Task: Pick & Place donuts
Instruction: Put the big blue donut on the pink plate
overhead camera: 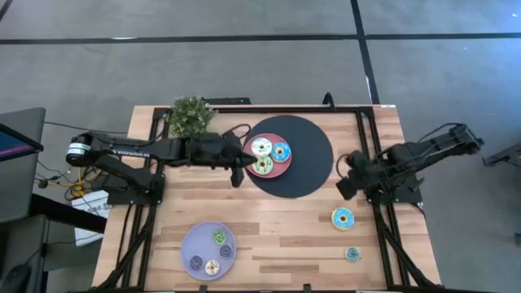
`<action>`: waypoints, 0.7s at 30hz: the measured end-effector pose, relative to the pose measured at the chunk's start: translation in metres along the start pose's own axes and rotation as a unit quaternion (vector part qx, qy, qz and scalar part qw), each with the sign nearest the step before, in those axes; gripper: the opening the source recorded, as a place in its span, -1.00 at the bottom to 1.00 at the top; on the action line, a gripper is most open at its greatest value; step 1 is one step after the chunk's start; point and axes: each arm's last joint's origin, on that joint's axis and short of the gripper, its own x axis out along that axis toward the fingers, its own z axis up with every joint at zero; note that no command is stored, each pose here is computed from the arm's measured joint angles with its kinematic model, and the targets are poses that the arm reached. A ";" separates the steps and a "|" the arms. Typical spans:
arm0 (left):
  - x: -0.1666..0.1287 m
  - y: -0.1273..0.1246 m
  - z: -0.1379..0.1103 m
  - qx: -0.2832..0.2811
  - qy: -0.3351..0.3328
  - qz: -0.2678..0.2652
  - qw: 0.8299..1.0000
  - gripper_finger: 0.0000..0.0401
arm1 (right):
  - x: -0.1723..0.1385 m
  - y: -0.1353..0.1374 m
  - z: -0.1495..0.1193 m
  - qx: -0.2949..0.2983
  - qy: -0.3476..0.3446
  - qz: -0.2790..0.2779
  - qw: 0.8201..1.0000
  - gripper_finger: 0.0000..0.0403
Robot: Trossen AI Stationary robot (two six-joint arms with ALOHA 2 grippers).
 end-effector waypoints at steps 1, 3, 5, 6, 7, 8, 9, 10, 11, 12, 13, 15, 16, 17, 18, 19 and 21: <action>-0.001 -0.006 -0.002 0.000 -0.003 0.003 1.000 -1.00 | 0.000 0.001 -0.004 -0.011 0.002 0.000 1.000 0.29; -0.003 -0.018 -0.006 -0.001 -0.004 0.005 1.000 -1.00 | 0.001 0.005 -0.011 -0.032 0.006 -0.004 0.999 0.29; -0.005 -0.029 -0.010 0.004 -0.004 -0.001 1.000 -1.00 | 0.003 0.008 -0.017 -0.054 0.015 -0.006 0.998 0.29; -0.007 -0.034 -0.012 0.008 -0.004 -0.003 1.000 -1.00 | 0.006 0.009 -0.020 -0.062 0.021 -0.007 0.998 0.28; -0.008 -0.039 -0.014 0.010 -0.004 -0.005 1.000 -1.00 | 0.010 0.009 -0.023 -0.065 0.029 -0.008 0.997 0.27; -0.009 -0.044 -0.016 0.010 -0.004 -0.006 1.000 -1.00 | 0.016 0.009 -0.027 -0.062 0.038 -0.010 0.997 0.26; -0.011 -0.048 -0.018 0.009 -0.004 -0.008 1.000 -1.00 | 0.023 0.008 -0.031 -0.055 0.051 -0.014 0.997 0.25; -0.012 -0.052 -0.020 0.005 -0.004 -0.010 1.000 -1.00 | 0.031 0.006 -0.035 -0.047 0.062 -0.022 0.997 0.23; -0.013 -0.056 -0.021 0.003 -0.003 -0.015 1.000 -1.00 | 0.039 0.005 -0.040 -0.040 0.068 -0.025 0.997 0.22; -0.015 -0.059 -0.023 0.002 0.000 -0.021 1.000 -1.00 | 0.045 0.004 -0.044 -0.030 0.073 -0.023 0.997 0.20; -0.016 -0.062 -0.025 0.002 0.002 -0.025 1.000 -1.00 | 0.051 0.004 -0.049 -0.021 0.081 -0.018 0.996 0.18; -0.018 -0.067 -0.027 0.001 0.007 -0.033 0.999 -1.00 | 0.061 0.003 -0.058 -0.006 0.100 -0.004 0.995 0.15; -0.018 -0.069 -0.029 0.002 0.010 -0.035 0.999 -1.00 | 0.065 0.003 -0.062 0.002 0.109 0.005 0.994 0.13; -0.019 -0.070 -0.029 0.003 0.013 -0.036 0.999 -1.00 | 0.069 0.002 -0.066 0.012 0.116 0.008 0.993 0.12; -0.019 -0.071 -0.030 0.004 0.014 -0.038 0.999 -1.00 | 0.073 0.000 -0.068 0.026 0.118 0.004 0.993 0.12; -0.019 -0.071 -0.030 0.004 0.014 -0.039 0.999 -1.00 | 0.076 -0.002 -0.071 0.041 0.119 -0.006 0.992 0.11; -0.019 -0.071 -0.030 0.004 0.014 -0.039 0.999 -1.00 | 0.080 -0.005 -0.074 0.073 0.120 -0.024 0.990 0.11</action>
